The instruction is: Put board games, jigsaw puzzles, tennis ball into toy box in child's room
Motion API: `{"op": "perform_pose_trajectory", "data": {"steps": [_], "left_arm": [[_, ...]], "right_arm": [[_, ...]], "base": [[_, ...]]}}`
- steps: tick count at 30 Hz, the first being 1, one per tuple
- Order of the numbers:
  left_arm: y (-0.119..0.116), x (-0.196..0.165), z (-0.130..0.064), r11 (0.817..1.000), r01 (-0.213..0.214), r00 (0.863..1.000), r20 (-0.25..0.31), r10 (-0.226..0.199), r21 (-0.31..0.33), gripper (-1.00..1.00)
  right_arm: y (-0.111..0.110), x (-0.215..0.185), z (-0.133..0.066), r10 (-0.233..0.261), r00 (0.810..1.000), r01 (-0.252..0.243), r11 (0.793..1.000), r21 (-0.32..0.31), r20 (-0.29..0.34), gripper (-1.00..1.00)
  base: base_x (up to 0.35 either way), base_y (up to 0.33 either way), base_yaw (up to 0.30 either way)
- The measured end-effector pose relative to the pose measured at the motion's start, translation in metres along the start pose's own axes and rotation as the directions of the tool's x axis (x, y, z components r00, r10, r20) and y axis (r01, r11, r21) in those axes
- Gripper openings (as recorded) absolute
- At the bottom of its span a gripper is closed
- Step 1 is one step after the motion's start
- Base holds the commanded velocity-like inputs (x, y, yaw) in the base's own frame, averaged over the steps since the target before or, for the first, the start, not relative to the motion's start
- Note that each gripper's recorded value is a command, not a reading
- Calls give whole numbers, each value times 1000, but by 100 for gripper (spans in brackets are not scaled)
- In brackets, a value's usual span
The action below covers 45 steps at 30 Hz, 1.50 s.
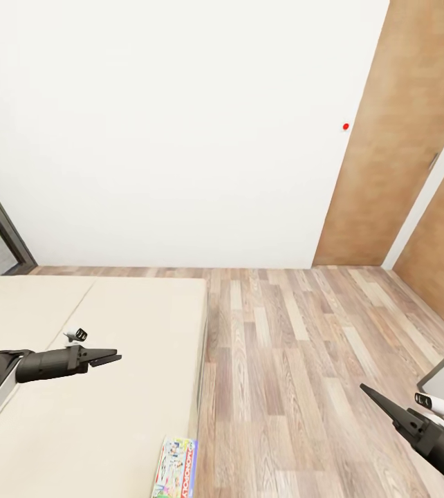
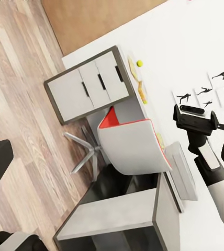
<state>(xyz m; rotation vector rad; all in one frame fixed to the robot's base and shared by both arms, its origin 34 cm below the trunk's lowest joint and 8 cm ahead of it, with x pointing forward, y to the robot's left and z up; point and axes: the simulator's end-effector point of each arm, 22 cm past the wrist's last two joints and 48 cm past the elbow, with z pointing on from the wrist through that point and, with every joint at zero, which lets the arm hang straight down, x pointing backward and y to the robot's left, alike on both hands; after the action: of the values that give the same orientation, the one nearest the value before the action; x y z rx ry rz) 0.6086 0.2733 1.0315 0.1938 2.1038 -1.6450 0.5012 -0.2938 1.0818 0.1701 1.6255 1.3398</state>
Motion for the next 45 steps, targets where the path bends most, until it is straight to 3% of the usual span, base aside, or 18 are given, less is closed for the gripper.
{"op": "perform_pose_trajectory", "data": {"steps": [45], "left_arm": [[-33, -12, -6, 998, -68, 997, 19, 68, 12, 100]], "right_arm": [[24, -13, -2, -50, 998, 51, 998, -37, 29, 100]], "base": [[0, 0, 0]]}}
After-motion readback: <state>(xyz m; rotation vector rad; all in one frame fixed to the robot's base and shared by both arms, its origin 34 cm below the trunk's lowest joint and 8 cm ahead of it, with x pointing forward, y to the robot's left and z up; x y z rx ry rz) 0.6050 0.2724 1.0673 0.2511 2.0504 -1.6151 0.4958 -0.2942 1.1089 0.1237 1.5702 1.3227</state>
